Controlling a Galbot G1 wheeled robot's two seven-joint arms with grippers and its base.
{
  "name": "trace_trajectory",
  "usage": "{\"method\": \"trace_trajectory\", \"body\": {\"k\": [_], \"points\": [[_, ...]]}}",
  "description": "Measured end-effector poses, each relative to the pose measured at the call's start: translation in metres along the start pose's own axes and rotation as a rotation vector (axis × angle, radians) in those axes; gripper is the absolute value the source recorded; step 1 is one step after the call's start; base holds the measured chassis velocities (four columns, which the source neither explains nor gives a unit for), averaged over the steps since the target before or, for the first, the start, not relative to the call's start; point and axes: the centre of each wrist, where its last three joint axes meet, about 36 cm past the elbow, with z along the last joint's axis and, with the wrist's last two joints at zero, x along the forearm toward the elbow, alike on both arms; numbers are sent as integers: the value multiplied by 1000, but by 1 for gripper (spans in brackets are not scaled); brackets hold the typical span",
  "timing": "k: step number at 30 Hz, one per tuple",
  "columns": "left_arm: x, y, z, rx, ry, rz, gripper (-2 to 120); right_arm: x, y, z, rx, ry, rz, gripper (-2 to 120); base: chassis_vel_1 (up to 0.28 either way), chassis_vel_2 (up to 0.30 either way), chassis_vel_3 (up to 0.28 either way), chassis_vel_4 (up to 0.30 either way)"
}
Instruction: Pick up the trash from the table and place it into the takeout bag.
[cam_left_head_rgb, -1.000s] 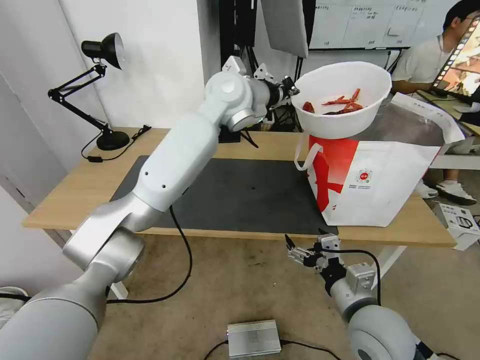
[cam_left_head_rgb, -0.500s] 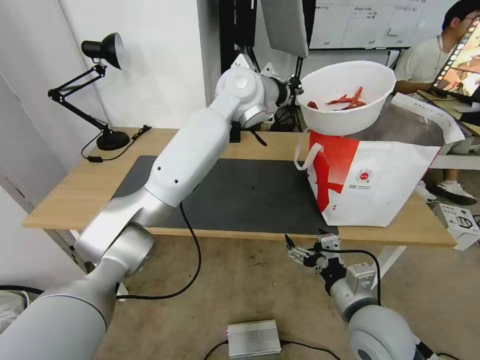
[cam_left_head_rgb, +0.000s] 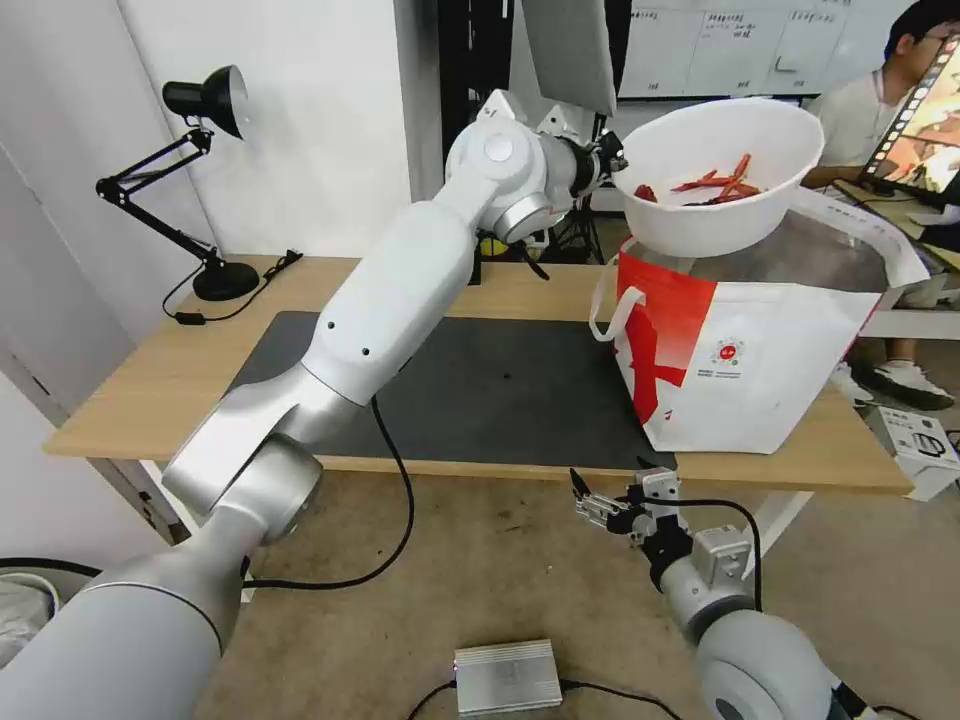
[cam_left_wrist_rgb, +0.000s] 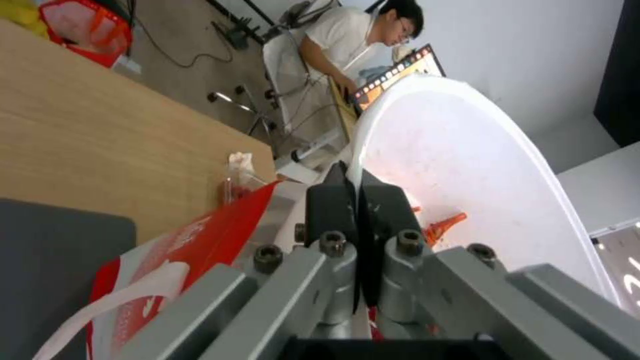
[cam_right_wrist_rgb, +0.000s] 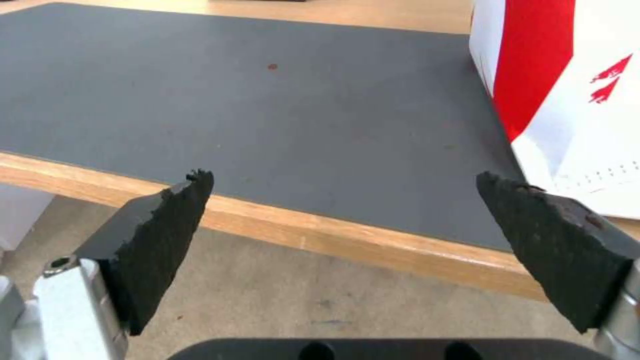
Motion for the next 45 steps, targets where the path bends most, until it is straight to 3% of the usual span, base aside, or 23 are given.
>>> {"method": "trace_trajectory", "body": {"k": [7,19,29,30,32,34,45], "points": [[-8,1,10,-7,2,-3,0,0,0,0,0,0,0,100,0,0,0,0],[-9,19,19,-22,5,-17,0,0,0,0,0,0,0,100,0,0,0,0],[-8,25,27,-70,17,-6,0,0,0,0,0,0,0,100,0,0,0,0],[-6,25,26,-84,38,23,0,0,0,0,0,0,0,100,0,0,0,0],[0,26,23,-112,85,93,7,0,0,0,0,0,0,100,0,0,0,0],[1,25,22,-115,89,103,11,0,0,0,0,0,0,100,0,0,0,0],[2,23,19,-123,80,83,51,0,0,0,0,0,0,100,0,0,0,0]]}}
